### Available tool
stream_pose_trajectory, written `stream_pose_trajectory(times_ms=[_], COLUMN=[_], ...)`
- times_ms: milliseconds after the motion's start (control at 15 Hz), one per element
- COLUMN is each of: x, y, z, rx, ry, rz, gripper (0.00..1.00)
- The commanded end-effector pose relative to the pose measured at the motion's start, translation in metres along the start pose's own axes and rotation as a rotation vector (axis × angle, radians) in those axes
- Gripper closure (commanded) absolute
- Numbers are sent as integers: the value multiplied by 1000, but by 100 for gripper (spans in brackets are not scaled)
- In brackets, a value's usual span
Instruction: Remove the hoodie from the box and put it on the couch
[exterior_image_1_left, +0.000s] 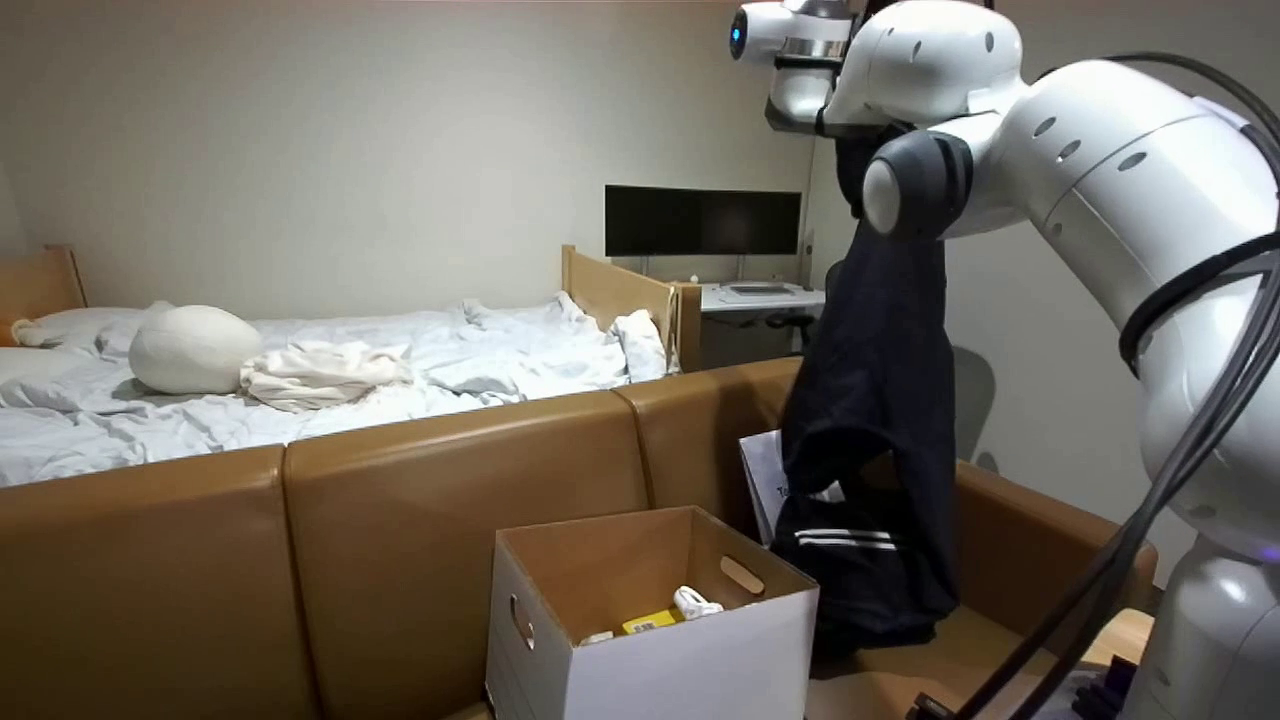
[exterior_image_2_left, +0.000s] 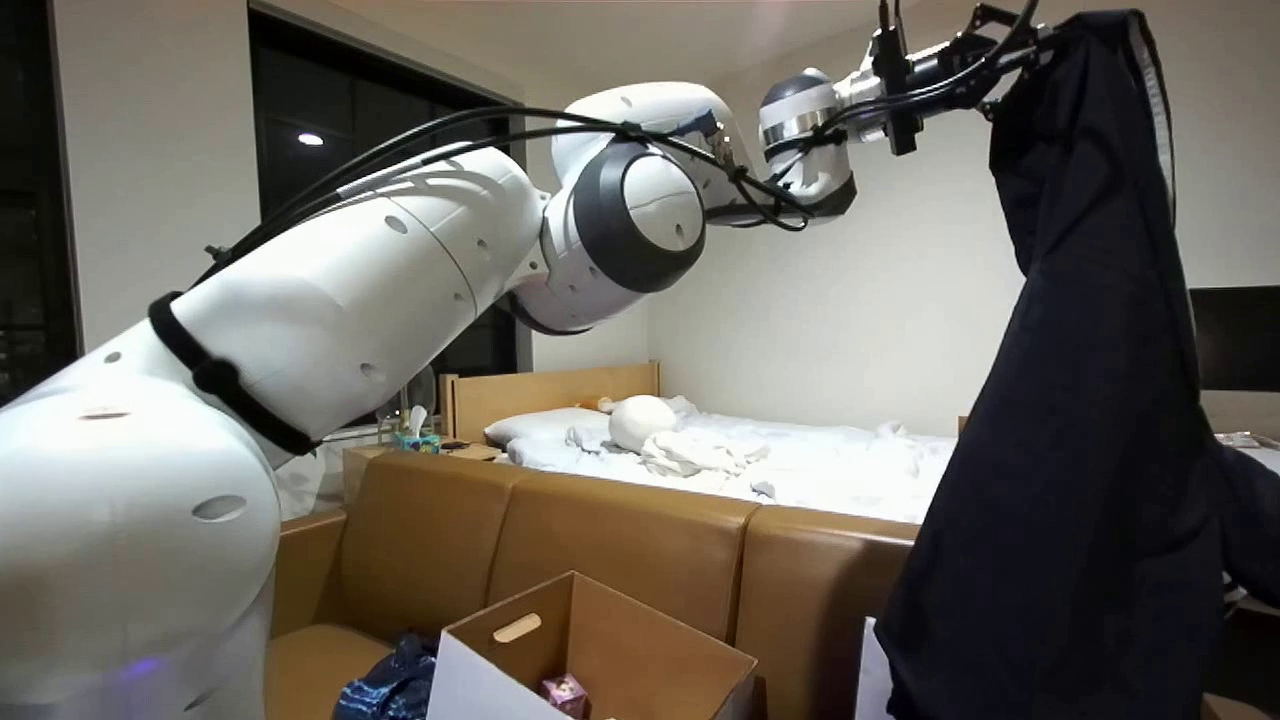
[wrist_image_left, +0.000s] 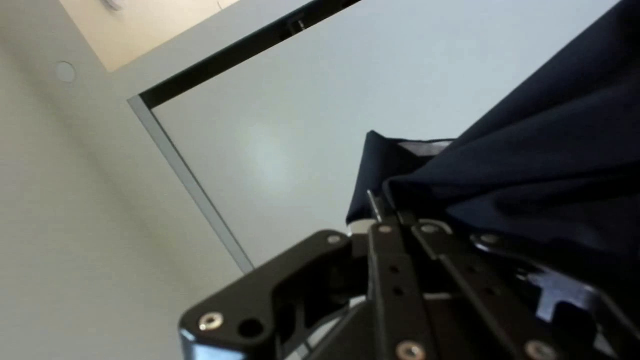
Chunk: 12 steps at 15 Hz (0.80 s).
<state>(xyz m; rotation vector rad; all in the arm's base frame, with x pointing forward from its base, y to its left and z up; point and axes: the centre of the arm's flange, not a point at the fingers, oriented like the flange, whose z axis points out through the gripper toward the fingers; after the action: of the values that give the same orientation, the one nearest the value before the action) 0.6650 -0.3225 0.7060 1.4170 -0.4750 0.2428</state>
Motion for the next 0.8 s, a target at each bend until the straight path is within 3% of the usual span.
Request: stream_pose_trajectory(times_ms=[0, 400, 533, 600, 733], x=[-75, -87, -90, -22, -20], y=[-20, -64, -52, -75, -67], z=[-8, -27, -33, -20, -26], rx=[91, 273, 263, 255, 265], ry=[-48, -177, -178, -179, -173], rz=[-174, -418, -283, -337, -311], gripper=[99, 99, 99, 98, 98])
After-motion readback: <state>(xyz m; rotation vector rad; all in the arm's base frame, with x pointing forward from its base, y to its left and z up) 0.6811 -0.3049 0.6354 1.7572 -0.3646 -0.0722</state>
